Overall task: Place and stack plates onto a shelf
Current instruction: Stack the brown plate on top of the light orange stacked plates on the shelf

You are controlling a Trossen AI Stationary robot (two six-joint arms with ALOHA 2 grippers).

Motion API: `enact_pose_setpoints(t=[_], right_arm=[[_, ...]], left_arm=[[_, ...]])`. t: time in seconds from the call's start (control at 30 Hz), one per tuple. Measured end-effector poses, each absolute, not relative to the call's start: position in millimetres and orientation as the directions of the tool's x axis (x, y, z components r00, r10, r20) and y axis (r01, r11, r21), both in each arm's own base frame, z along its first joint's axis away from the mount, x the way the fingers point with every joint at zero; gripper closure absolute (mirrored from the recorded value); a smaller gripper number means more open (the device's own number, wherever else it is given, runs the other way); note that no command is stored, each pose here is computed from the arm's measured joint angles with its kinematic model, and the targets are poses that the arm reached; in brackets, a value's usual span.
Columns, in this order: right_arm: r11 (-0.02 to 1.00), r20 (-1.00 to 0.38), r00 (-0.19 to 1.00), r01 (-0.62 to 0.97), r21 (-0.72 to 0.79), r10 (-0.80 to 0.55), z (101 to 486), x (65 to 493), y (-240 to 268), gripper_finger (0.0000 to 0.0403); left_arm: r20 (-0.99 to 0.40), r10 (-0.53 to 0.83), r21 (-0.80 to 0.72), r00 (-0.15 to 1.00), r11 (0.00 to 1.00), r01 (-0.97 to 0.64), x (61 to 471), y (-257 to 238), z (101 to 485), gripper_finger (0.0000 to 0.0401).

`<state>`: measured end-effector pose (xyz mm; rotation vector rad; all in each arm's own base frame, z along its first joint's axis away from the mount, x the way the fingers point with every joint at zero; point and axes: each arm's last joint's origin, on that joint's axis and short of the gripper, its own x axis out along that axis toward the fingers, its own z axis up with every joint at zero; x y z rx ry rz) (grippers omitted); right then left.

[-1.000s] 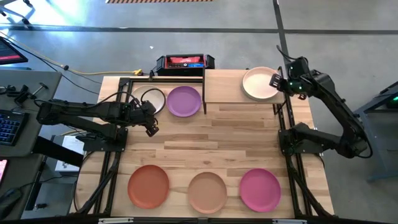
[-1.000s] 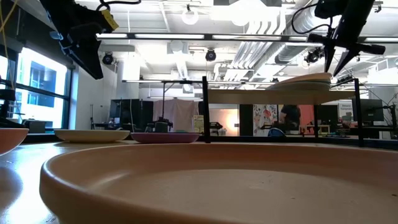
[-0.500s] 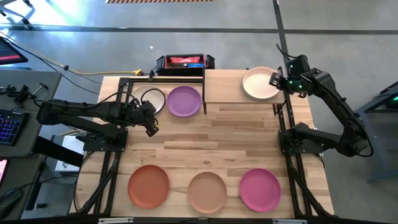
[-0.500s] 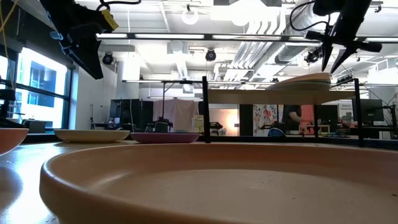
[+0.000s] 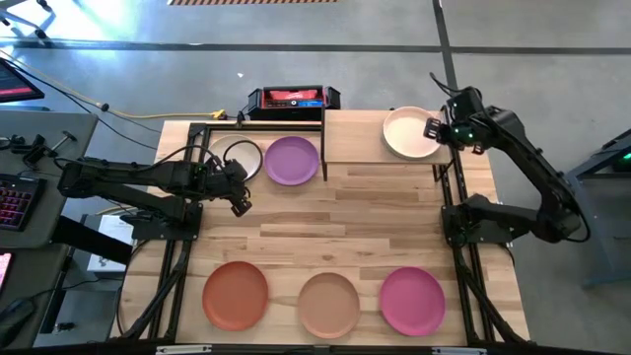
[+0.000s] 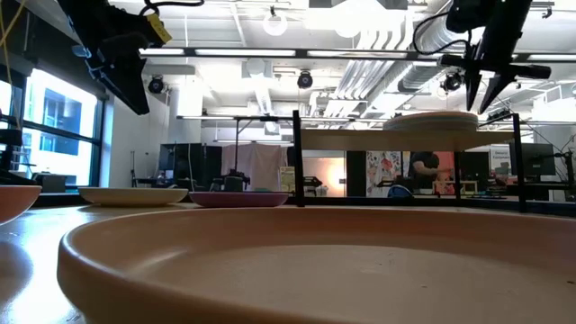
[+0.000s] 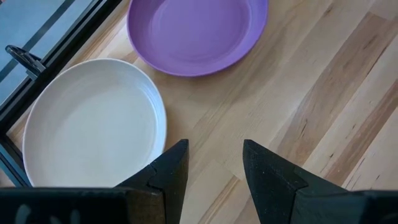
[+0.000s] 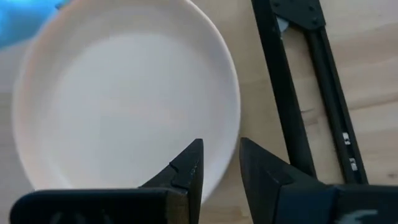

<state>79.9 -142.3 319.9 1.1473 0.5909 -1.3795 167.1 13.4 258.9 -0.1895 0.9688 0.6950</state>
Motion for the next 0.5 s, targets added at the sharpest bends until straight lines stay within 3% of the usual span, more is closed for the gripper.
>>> enact_pose_setpoints(t=[0.27, 0.5], right_arm=[[-0.066, -0.781, 0.36, 0.889, 0.453, -0.51, 334.7, 81.6, -137.8, 0.032], [0.136, -0.719, 0.577, 0.807, 0.574, -0.388, 339.7, 92.3, -130.5, 0.032]], left_arm=[[-0.814, 0.458, 0.143, 0.359, 0.755, -0.64, 166.6, 18.4, 258.7, 0.0261], [-0.849, 0.436, 0.153, 0.297, 0.742, -0.652, 168.2, 36.8, 253.6, 0.0261]])
